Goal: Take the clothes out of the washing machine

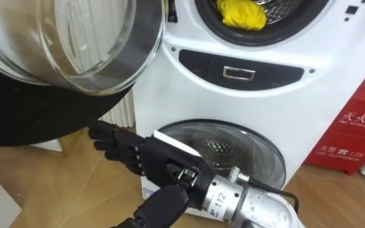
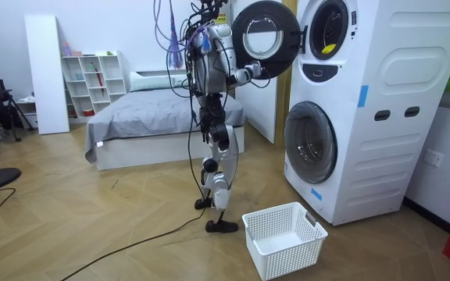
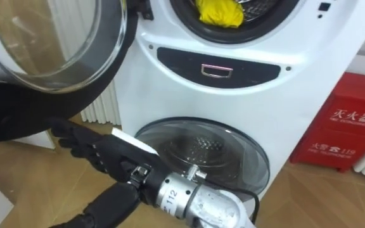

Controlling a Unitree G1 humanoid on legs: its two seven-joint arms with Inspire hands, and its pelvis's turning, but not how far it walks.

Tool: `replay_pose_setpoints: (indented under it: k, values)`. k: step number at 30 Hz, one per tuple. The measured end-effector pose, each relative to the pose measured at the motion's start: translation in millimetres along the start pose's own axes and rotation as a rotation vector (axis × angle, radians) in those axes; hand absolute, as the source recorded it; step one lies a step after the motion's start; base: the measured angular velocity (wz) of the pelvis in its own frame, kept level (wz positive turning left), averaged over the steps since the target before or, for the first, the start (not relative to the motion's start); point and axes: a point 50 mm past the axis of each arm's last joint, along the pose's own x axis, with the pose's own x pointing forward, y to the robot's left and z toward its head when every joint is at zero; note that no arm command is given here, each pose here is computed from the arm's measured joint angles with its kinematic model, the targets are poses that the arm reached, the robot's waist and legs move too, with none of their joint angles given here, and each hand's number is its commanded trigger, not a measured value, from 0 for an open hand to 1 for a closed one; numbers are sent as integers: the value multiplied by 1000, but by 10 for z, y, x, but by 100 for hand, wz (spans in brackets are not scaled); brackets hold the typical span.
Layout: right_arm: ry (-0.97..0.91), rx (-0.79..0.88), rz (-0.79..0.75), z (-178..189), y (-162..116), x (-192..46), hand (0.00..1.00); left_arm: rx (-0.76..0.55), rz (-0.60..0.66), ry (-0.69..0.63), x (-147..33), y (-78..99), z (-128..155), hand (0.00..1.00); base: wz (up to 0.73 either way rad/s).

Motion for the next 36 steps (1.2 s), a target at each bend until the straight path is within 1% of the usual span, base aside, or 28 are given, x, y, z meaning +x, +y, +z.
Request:
replay_pose_setpoints:
  k: [8,14,17,20,24,28,31,33,36]
  values:
    - [50,39,-76,-147,-21,-139,0,0,2,0,0,5,0,0,-3]
    - [61,27,-130,-157,-89,-196,0,-4,1,14,-2,4,-31,0,0]
    - [84,-6,-185,-171,-165,-270,0,-29,5,19,-2,10,-47,0,0]
    - [88,-43,-263,-127,-306,-369,0,-47,4,32,-9,-2,-102,0,0]
    - [81,-143,-439,-7,-541,-533,0,-83,13,44,-13,20,-150,0,0]
    - [77,-253,-589,123,-700,-683,0,-102,17,43,-17,28,-177,0,-8]
    - [50,-302,-685,245,-812,-803,0,-115,23,40,-16,48,-169,0,0]
    - [31,-319,-722,311,-865,-830,0,-121,28,35,-17,64,-160,0,-6]
    - [-12,-342,-740,433,-928,-809,0,-119,39,17,-21,104,-129,0,-5]
